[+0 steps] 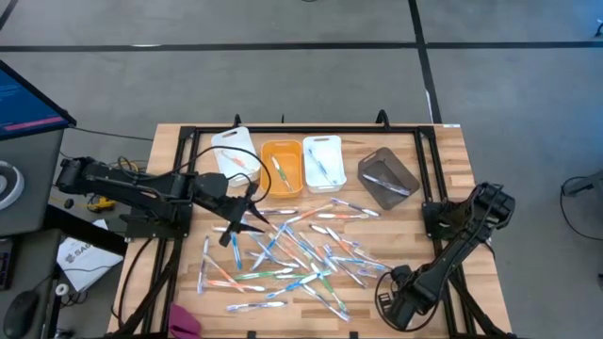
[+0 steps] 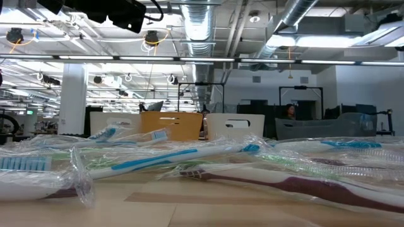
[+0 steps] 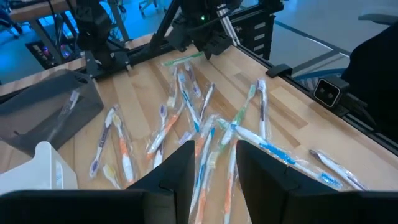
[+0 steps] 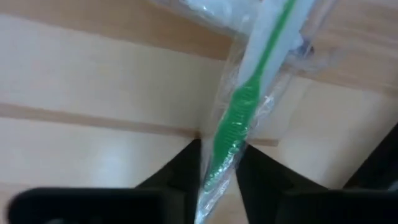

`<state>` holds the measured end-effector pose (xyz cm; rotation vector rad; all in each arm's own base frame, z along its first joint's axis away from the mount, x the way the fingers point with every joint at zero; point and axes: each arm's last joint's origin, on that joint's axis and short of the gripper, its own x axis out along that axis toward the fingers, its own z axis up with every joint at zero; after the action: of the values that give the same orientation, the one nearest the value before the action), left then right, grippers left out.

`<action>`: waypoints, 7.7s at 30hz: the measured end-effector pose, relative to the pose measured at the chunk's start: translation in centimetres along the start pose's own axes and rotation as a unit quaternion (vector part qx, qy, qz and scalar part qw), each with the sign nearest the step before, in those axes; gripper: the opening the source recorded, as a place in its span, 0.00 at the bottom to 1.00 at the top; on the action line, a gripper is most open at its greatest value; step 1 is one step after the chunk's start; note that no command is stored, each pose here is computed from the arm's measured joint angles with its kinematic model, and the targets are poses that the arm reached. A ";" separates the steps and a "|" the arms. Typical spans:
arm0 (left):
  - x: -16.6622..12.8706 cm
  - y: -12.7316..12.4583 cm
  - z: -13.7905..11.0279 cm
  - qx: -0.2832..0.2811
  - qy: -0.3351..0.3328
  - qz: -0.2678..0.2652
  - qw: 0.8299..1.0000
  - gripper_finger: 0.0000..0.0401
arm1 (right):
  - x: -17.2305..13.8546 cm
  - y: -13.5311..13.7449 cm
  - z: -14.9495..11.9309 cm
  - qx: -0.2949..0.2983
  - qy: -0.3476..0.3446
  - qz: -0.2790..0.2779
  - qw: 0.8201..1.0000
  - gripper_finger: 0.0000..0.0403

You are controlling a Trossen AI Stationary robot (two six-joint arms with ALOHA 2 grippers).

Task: Pick & Place Toothbrushes
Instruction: Put the white green toothbrush into the yellow bin

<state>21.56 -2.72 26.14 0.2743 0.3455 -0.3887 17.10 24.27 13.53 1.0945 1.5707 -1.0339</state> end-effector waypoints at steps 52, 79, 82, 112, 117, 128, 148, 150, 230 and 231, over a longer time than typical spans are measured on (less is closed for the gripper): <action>-5.0 0.3 3.4 -0.026 -0.163 0.052 0.985 0.28 | -11.9 1.5 1.9 -0.293 -0.473 -0.047 0.829 0.04; 0.9 -0.9 1.5 -0.184 -0.064 -0.024 0.981 0.28 | -14.6 9.1 9.3 -0.481 -0.559 -0.131 0.663 0.05; 1.0 -1.2 1.5 -0.181 -0.062 -0.032 0.981 0.28 | -15.1 10.6 9.4 -0.512 -0.566 -0.104 0.638 0.04; 5.9 -1.0 -1.0 0.018 -0.159 0.070 0.985 0.46 | -17.5 14.3 8.9 -0.563 -0.595 0.054 0.571 0.05; 5.8 -1.0 -0.8 0.013 -0.169 0.071 0.983 0.59 | -17.5 14.4 9.1 -0.571 -0.585 0.064 0.573 0.04; 5.7 -1.4 -0.3 0.009 -0.184 0.079 0.980 0.68 | -18.0 14.7 11.2 -0.561 -0.578 0.064 0.589 0.04; 5.7 -1.3 -0.3 -0.004 -0.187 0.093 0.978 0.67 | -18.6 15.2 14.1 -0.576 -0.543 0.101 0.602 0.09; 5.7 -1.3 -0.3 -0.010 -0.188 0.092 0.978 0.64 | -18.6 15.2 14.1 -0.579 -0.540 0.105 0.602 0.07; 1.2 18.3 3.0 -0.230 0.241 0.200 0.921 0.04 | -15.0 7.3 7.8 -0.319 -0.554 0.013 0.769 0.17; 1.4 18.7 2.7 -0.235 0.245 0.201 0.919 0.04 | -15.0 7.3 7.8 -0.318 -0.554 0.014 0.769 0.17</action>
<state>31.21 12.64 31.69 -0.0392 0.8440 0.1855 28.42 15.98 25.46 -0.0611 0.7608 -0.7567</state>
